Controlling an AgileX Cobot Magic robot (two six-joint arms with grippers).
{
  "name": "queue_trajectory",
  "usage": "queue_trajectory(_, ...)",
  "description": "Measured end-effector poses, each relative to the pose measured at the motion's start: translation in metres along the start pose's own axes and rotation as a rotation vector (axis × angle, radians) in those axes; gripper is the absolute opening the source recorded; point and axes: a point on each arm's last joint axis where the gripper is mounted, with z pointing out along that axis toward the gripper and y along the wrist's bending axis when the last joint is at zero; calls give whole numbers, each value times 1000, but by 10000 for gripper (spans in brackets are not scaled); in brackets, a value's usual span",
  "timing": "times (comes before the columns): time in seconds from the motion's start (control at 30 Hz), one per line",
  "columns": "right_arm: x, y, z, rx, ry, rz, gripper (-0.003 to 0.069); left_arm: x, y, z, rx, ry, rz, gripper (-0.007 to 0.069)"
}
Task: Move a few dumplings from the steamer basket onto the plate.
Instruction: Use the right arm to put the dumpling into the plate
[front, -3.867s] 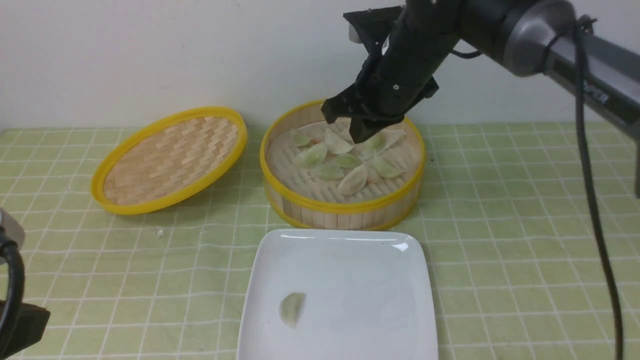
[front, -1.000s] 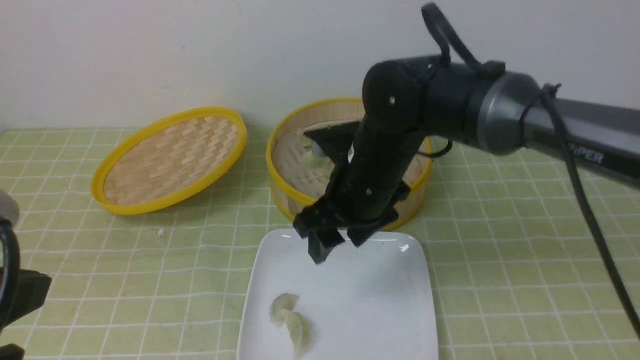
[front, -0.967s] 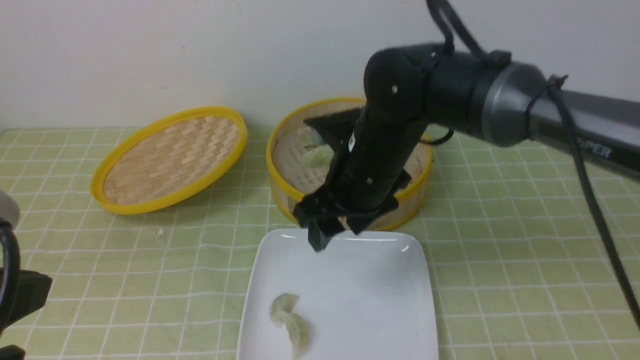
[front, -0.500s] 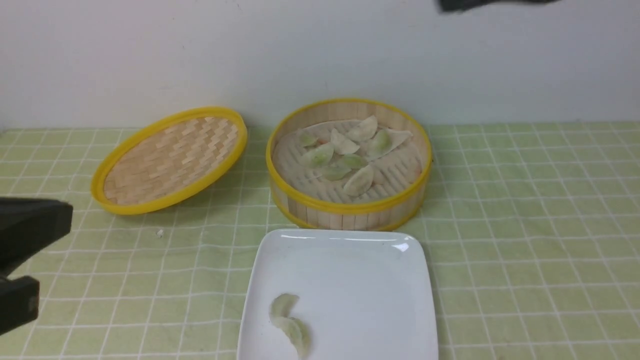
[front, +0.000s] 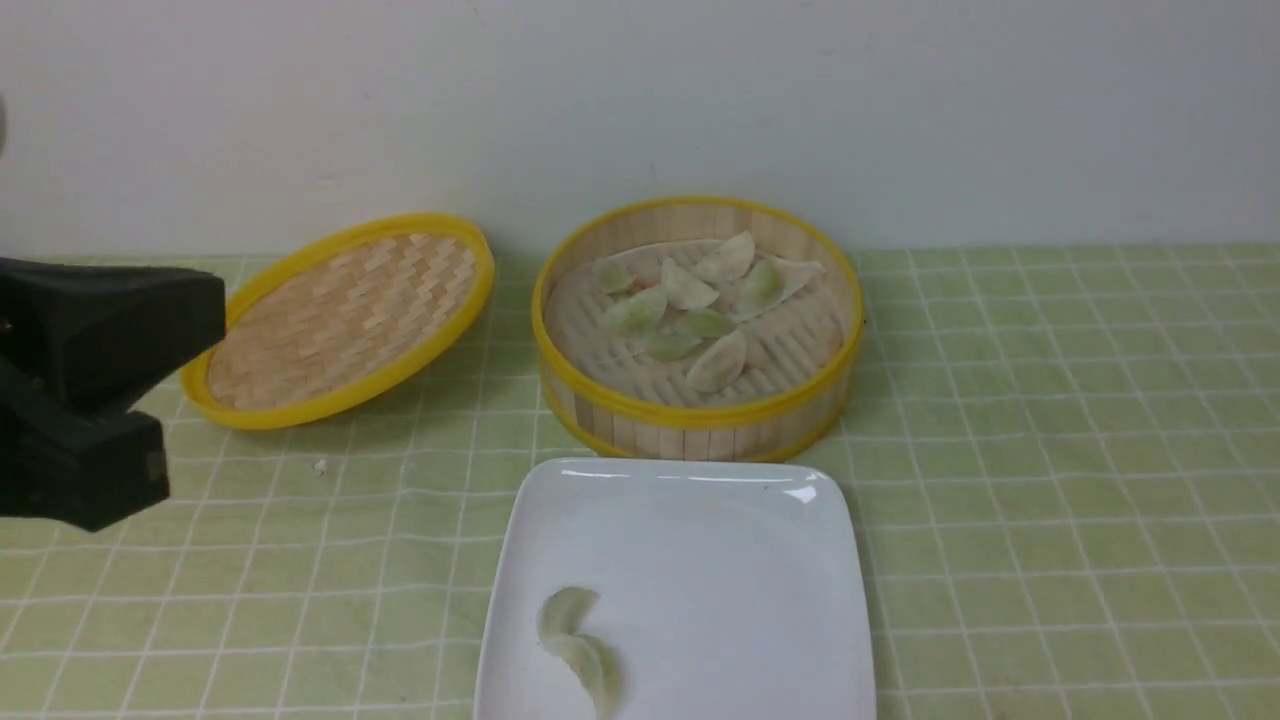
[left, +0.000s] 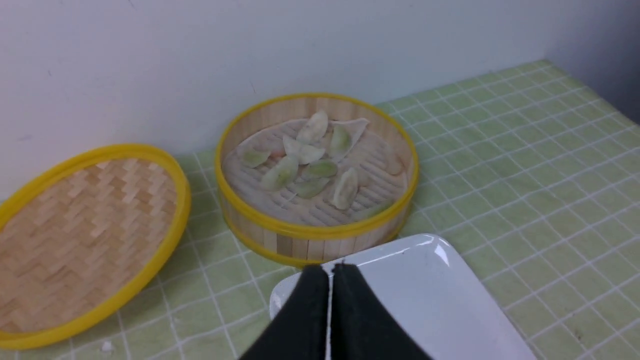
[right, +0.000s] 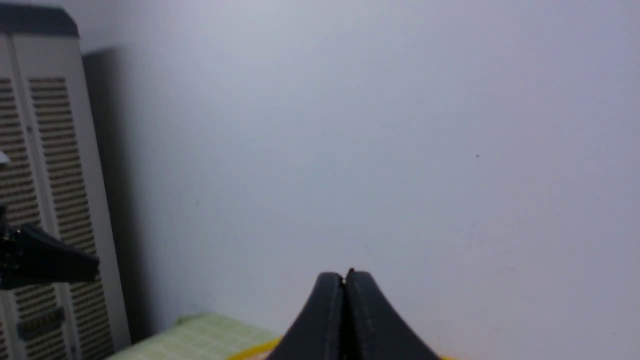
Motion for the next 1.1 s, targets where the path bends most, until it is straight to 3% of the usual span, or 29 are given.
queue_trajectory(0.17, 37, -5, -8, 1, -64, 56, -14, 3, -3, 10, 22, 46, -37, -6)
queue_trajectory(0.33, 35, -4, -7, -9, -101, 66, -14, 14, -3, 5, 42, 60, -65, -6)
queue_trajectory(0.67, 37, -5, -7, 2, -85, 50, -14, 58, 4, -20, 73, -89, -97, -6)
queue_trajectory(1.1, 38, -5, -7, 2, -83, 50, -14, 68, 7, -17, 61, -69, -66, -6)
